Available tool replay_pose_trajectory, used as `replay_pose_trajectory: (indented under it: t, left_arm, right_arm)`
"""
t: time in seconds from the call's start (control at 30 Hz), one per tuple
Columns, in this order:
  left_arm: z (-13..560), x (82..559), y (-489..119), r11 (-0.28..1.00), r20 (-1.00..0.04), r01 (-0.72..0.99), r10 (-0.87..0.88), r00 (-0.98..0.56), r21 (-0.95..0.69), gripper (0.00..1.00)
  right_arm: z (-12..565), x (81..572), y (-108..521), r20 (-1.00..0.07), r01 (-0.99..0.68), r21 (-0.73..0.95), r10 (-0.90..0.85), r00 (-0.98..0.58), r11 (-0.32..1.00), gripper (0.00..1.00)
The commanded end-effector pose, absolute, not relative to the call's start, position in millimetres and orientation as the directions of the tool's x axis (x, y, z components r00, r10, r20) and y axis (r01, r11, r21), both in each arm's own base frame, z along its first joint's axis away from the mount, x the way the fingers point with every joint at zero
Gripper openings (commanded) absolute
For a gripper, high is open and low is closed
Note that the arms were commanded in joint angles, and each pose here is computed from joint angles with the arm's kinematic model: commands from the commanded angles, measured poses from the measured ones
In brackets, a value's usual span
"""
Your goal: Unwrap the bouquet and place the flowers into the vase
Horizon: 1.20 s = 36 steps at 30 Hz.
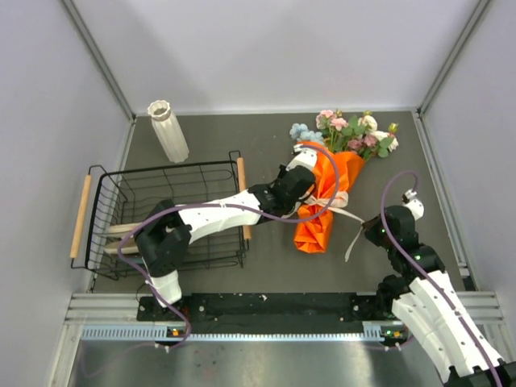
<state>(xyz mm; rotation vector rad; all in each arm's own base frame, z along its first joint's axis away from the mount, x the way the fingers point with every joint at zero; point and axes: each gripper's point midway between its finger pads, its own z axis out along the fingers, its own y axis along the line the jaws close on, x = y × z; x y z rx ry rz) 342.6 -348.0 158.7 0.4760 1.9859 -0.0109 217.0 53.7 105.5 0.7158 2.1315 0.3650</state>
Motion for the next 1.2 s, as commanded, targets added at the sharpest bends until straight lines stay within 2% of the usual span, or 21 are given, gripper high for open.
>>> replay_pose_trajectory:
  t: [0.0, 0.3, 0.4, 0.63, 0.97, 1.17]
  left_arm:
    - [201, 362, -316, 0.963, -0.92, 0.2, 0.238, -0.31, 0.182, 0.0]
    - [190, 356, -309, 0.958, -0.91, 0.216, 0.252, -0.329, 0.187, 0.0]
    - [187, 355, -306, 0.959, -0.909, 0.218, 0.247, -0.335, 0.18, 0.0]
    - [179, 351, -308, 0.958, -0.903, 0.239, 0.238, -0.357, 0.158, 0.0]
    - [175, 345, -310, 0.947, -0.89, 0.284, 0.256, -0.378, 0.152, 0.0]
    - [171, 342, -314, 0.94, -0.884, 0.312, 0.257, -0.391, 0.135, 0.0]
  right_arm:
    - [96, 208, 32, -0.634, 0.482, 0.449, 0.648, -0.422, 0.752, 0.0]
    - [122, 200, -25, -0.645, 0.628, 0.485, 0.734, -0.214, 0.609, 0.0]
    - [132, 203, -34, -0.631, 0.643, 0.49, 0.748, -0.204, 0.589, 0.0]
    - [161, 212, -72, -0.585, 0.688, 0.567, 0.81, -0.052, 0.454, 0.0]
    - [196, 203, -134, -0.697, 0.805, 0.478, 0.709, 0.106, 0.35, 0.0]
    - [192, 201, -158, -0.614, 0.799, 0.561, 0.756, 0.226, 0.217, 0.0]
